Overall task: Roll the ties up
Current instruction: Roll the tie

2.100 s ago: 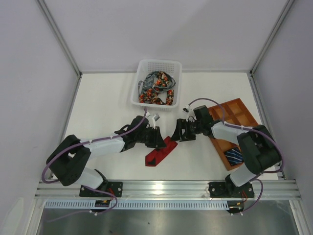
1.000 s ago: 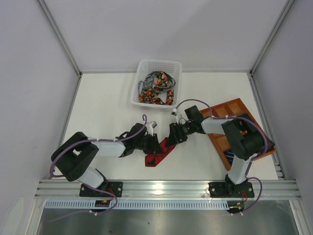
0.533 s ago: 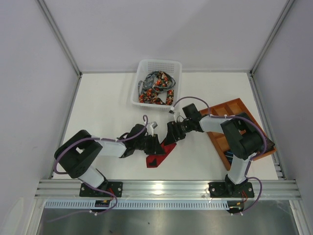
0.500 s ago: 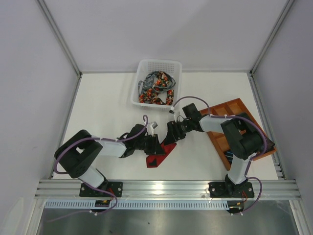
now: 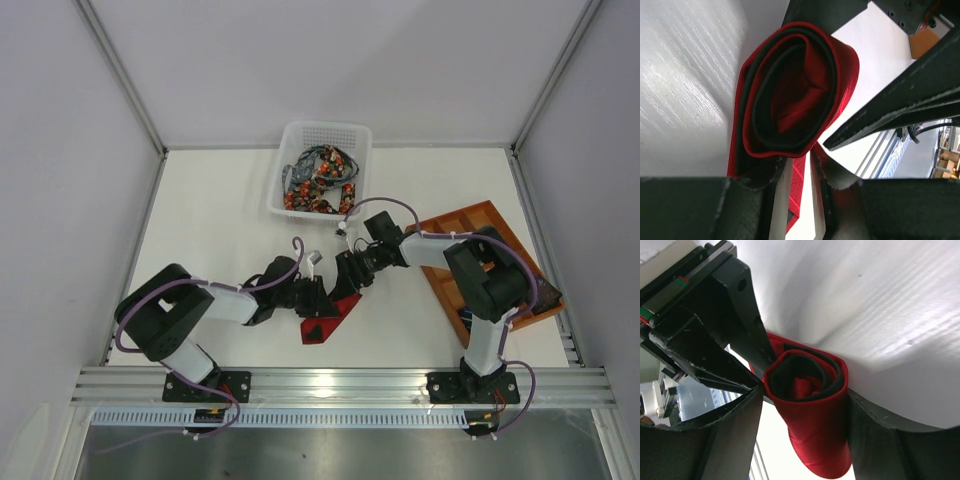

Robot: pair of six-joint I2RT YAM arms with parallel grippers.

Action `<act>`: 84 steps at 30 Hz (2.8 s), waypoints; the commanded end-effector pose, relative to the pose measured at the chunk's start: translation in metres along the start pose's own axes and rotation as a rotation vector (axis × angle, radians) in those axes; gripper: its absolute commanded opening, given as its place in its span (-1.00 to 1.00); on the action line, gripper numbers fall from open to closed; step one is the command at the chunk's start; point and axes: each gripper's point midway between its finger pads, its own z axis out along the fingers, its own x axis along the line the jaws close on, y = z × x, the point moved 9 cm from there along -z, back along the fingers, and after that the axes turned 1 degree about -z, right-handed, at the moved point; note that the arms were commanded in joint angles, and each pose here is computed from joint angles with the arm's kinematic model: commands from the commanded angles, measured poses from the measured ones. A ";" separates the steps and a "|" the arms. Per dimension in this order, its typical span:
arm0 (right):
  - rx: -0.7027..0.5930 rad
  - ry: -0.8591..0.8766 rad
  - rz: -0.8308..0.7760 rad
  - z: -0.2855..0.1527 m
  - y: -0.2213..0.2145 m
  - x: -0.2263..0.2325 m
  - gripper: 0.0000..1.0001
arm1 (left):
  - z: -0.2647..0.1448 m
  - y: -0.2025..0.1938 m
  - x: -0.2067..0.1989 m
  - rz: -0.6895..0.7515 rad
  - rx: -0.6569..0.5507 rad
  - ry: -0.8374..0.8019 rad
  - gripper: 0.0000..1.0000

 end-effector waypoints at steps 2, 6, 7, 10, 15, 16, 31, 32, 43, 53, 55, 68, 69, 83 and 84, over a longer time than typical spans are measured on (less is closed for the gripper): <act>0.066 0.034 0.016 0.009 -0.014 -0.002 0.31 | -0.002 -0.019 0.016 -0.021 0.049 0.063 -0.46; 0.076 0.069 0.026 0.011 -0.017 0.000 0.21 | -0.003 -0.021 0.018 -0.021 0.050 0.067 -0.46; 0.082 0.077 0.027 0.012 -0.018 0.000 0.15 | -0.003 -0.021 0.018 -0.017 0.050 0.068 -0.45; 0.080 0.069 0.033 0.013 -0.018 0.000 0.04 | -0.003 -0.022 0.020 -0.020 0.053 0.067 -0.45; 0.057 0.048 0.008 0.008 -0.015 0.005 -0.08 | -0.004 -0.022 0.018 -0.017 0.060 0.051 -0.46; 0.056 0.043 0.007 0.008 -0.015 0.005 -0.08 | -0.004 -0.022 0.017 -0.015 0.061 0.042 -0.46; 0.036 -0.038 0.087 0.003 -0.016 -0.004 -0.10 | -0.047 0.005 -0.023 0.063 -0.092 0.021 -0.18; 0.030 -0.050 0.105 0.002 -0.017 -0.003 -0.05 | -0.050 0.011 -0.023 0.066 -0.120 0.041 -0.16; -0.105 -0.260 0.230 -0.026 -0.009 0.001 0.44 | -0.057 0.015 -0.017 0.046 -0.125 0.057 -0.34; -0.172 -0.280 0.278 -0.046 -0.004 0.009 0.48 | -0.052 -0.029 -0.019 -0.029 -0.059 0.073 -0.49; -0.183 -0.269 0.272 -0.047 -0.005 0.011 0.48 | -0.048 -0.032 -0.015 -0.043 -0.045 0.086 -0.51; -0.186 -0.264 0.283 -0.042 -0.006 0.008 0.47 | -0.026 -0.047 0.020 -0.093 0.116 0.326 -0.63; -0.182 -0.263 0.289 -0.042 -0.009 0.007 0.47 | -0.026 -0.045 0.022 -0.091 0.114 0.347 -0.62; -0.235 -0.373 0.345 -0.051 -0.015 0.013 0.47 | -0.048 -0.013 0.034 -0.023 0.052 0.502 -0.61; -0.253 -0.419 0.352 -0.055 -0.014 0.013 0.47 | -0.052 -0.008 0.024 0.003 0.022 0.450 -0.51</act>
